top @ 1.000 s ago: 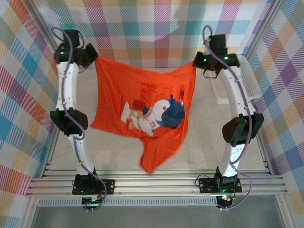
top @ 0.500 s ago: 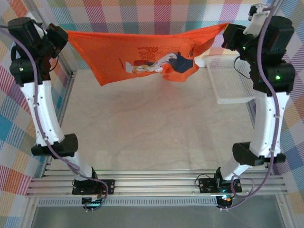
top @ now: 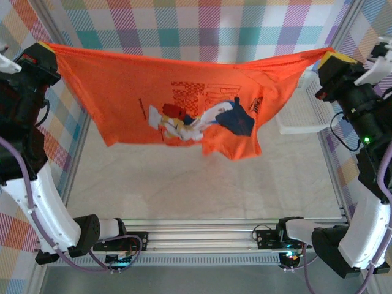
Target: Fold the inside-out t-shirt
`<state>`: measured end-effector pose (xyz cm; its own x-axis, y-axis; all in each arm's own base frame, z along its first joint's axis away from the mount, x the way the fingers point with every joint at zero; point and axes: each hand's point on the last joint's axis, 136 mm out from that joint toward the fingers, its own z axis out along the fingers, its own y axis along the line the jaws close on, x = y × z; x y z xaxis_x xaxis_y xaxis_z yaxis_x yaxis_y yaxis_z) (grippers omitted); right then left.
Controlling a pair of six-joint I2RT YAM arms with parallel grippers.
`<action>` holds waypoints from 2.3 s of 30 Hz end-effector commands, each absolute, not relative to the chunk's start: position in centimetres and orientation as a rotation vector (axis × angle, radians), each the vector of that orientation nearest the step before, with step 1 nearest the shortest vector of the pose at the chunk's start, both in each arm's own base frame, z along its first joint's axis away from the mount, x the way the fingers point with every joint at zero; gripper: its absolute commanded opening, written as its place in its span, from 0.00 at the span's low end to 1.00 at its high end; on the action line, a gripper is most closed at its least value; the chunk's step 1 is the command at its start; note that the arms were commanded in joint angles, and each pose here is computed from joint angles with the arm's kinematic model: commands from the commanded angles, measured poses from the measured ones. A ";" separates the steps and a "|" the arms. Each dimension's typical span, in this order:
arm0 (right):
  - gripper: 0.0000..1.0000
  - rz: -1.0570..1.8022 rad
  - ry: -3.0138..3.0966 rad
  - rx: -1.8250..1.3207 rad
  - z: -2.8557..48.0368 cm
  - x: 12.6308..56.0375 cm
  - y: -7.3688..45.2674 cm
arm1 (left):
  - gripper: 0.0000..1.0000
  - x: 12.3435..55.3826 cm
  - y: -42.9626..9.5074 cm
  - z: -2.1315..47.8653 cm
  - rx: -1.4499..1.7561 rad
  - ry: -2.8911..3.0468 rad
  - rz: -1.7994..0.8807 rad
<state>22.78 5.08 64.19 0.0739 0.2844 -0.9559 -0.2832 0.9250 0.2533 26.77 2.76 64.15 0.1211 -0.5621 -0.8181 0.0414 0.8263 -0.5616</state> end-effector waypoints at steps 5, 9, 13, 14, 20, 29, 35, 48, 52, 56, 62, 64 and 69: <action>0.00 0.338 1.505 0.021 62.1 29.5 4.7 | 0.00 33.2 3.9 60.7 -0.482 1.505 -0.487; 0.00 0.331 1.627 0.022 57.7 35.8 5.5 | 0.00 39.5 3.7 55.2 -0.513 1.611 -0.579; 0.00 0.347 1.775 0.026 51.7 43.1 6.7 | 0.00 46.8 3.2 45.9 -0.573 1.776 -0.603; 0.00 0.349 1.816 0.032 49.8 45.1 6.9 | 0.00 48.9 3.1 42.8 -0.596 1.829 -0.606; 0.00 0.351 2.086 0.104 35.6 55.9 8.1 | 0.00 58.2 2.6 26.0 -0.707 2.082 -0.590; 0.00 0.392 2.275 0.280 18.8 65.9 9.1 | 0.00 66.7 1.4 10.3 -0.750 2.295 -0.597; 0.08 0.524 2.206 0.387 15.3 68.9 9.9 | 0.18 68.8 2.2 8.2 -0.808 2.250 -0.638; 0.50 0.907 2.403 0.387 19.7 60.7 14.3 | 0.82 59.5 -0.4 18.8 -0.716 2.309 -0.412; 0.50 0.895 2.536 0.282 16.5 54.4 17.7 | 0.83 54.0 -7.5 16.9 -0.665 2.349 -0.705; 0.53 0.885 2.629 0.278 12.9 48.6 18.4 | 0.83 49.6 -11.0 12.8 -0.668 2.429 -0.815; 0.54 0.841 2.757 0.421 6.5 40.8 16.4 | 0.83 45.1 -10.8 4.3 -0.762 2.594 -0.766; 0.54 0.799 2.801 0.458 4.7 37.9 15.5 | 0.83 43.2 -10.4 2.5 -0.786 2.644 -0.729; 0.53 0.698 2.905 0.579 1.0 30.1 13.2 | 0.82 37.5 -8.5 0.4 -0.828 2.749 -0.567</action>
<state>33.39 14.32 2.98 -0.9349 0.3516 -0.0480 0.2784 0.8106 0.5152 42.51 -10.01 3.80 -0.8018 -0.5693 -0.1818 -0.3934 0.7318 -0.5566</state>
